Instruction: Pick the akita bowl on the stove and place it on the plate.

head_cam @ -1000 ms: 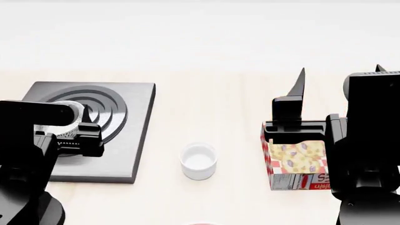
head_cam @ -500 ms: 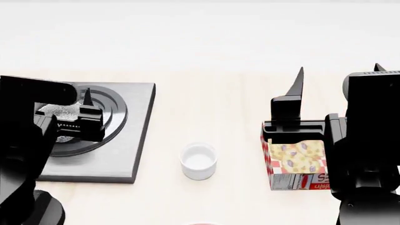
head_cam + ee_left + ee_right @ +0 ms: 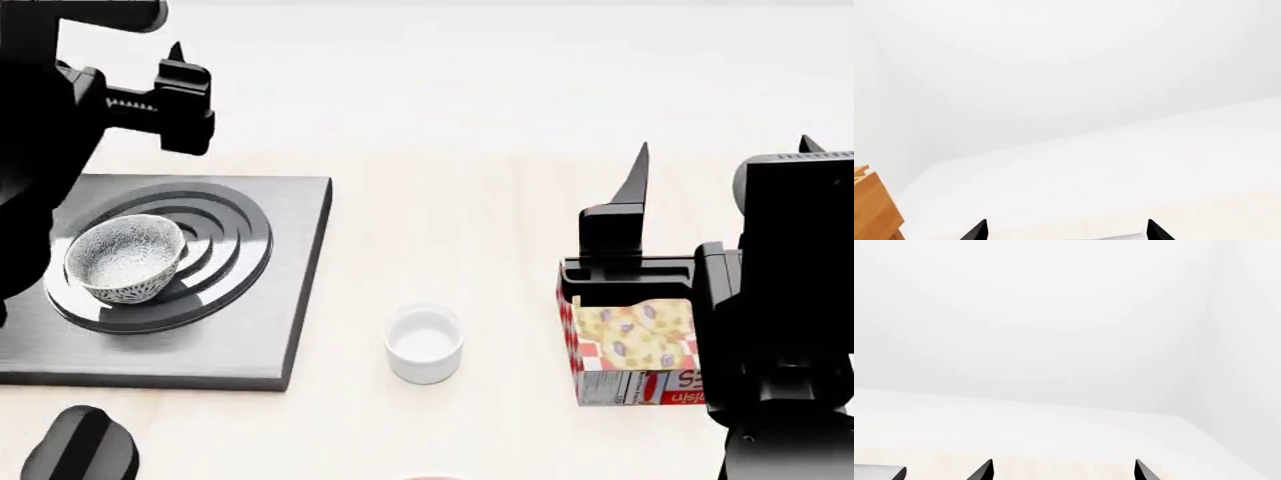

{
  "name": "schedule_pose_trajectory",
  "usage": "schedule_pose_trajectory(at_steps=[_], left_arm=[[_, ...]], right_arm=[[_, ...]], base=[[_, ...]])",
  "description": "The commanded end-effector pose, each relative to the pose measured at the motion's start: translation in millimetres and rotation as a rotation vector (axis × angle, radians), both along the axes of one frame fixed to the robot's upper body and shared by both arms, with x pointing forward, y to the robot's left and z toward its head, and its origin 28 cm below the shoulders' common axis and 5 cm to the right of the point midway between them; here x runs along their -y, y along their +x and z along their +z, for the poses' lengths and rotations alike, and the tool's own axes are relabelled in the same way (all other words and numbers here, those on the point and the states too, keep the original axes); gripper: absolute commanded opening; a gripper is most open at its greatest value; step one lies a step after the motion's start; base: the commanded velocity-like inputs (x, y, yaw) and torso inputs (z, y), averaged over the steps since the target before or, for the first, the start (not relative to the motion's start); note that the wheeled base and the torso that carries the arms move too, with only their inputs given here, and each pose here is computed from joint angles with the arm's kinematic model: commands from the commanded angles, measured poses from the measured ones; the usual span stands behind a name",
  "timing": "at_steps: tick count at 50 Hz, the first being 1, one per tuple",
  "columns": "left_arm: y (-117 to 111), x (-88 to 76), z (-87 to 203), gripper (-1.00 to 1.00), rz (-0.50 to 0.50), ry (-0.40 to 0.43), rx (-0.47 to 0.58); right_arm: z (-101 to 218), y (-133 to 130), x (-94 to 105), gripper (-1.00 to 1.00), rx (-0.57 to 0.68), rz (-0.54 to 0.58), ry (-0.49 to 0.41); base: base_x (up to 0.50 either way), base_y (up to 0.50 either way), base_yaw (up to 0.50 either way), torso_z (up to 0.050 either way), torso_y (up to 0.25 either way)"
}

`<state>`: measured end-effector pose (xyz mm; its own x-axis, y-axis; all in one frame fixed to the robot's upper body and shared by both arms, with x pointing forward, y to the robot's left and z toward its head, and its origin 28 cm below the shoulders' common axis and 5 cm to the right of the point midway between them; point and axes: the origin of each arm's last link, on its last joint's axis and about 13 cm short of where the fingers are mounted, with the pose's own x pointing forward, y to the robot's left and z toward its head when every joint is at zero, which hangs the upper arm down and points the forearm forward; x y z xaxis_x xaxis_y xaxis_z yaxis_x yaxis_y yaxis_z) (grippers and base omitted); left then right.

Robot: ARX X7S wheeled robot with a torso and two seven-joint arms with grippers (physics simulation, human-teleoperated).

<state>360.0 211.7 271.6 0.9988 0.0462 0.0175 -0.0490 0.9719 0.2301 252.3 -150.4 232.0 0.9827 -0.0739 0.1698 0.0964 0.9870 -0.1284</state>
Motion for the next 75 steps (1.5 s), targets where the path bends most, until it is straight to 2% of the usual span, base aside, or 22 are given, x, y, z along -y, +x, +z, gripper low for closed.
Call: schedule_pose_trajectory(at_steps=[1, 19, 37, 39, 42, 55, 56, 67, 75], left_arm=[[14, 6.9, 41, 1.0, -0.038, -0.064, -0.008], [30, 20.5, 30, 1.0, -0.013, -0.262, -0.091], [32, 28.6, 16, 1.0, -0.03, -0.292, -0.1], [34, 27.4, 15, 1.0, 0.028, -0.308, -0.083], [34, 26.9, 14, 1.0, 0.002, -0.344, -0.078], [36, 22.4, 10, 1.0, -0.008, -0.303, -0.053], [36, 22.1, 8, 1.0, -0.021, -0.272, -0.055], [32, 14.9, -3, 1.0, -0.098, -0.251, -0.07], [32, 12.3, -7, 1.0, -0.125, -0.201, -0.046]], right_arm=[[0, 1, 2.0, 1.0, 0.009, -0.002, 0.022], [0, 1, 1.8, 1.0, 0.012, -0.003, 0.028], [1, 0, 1.4, 1.0, 0.012, -0.002, 0.03], [1, 0, 1.7, 1.0, 0.014, -0.003, 0.033], [1, 0, 1.6, 1.0, 0.015, -0.002, 0.031], [0, 2, 2.0, 1.0, 0.015, -0.001, 0.026], [0, 2, 1.9, 1.0, 0.016, -0.001, 0.027], [0, 0, 1.7, 1.0, 0.014, -0.001, 0.029], [0, 1, 2.1, 1.0, 0.014, 0.001, 0.027]], base=[[0.0, 0.0, 0.0, 0.0, 0.0], [0.0, 0.0, 0.0, 0.0, 0.0], [0.0, 0.0, 0.0, 0.0, 0.0], [0.0, 0.0, 0.0, 0.0, 0.0], [0.0, 0.0, 0.0, 0.0, 0.0], [0.0, 0.0, 0.0, 0.0, 0.0], [0.0, 0.0, 0.0, 0.0, 0.0], [0.0, 0.0, 0.0, 0.0, 0.0], [0.0, 0.0, 0.0, 0.0, 0.0]])
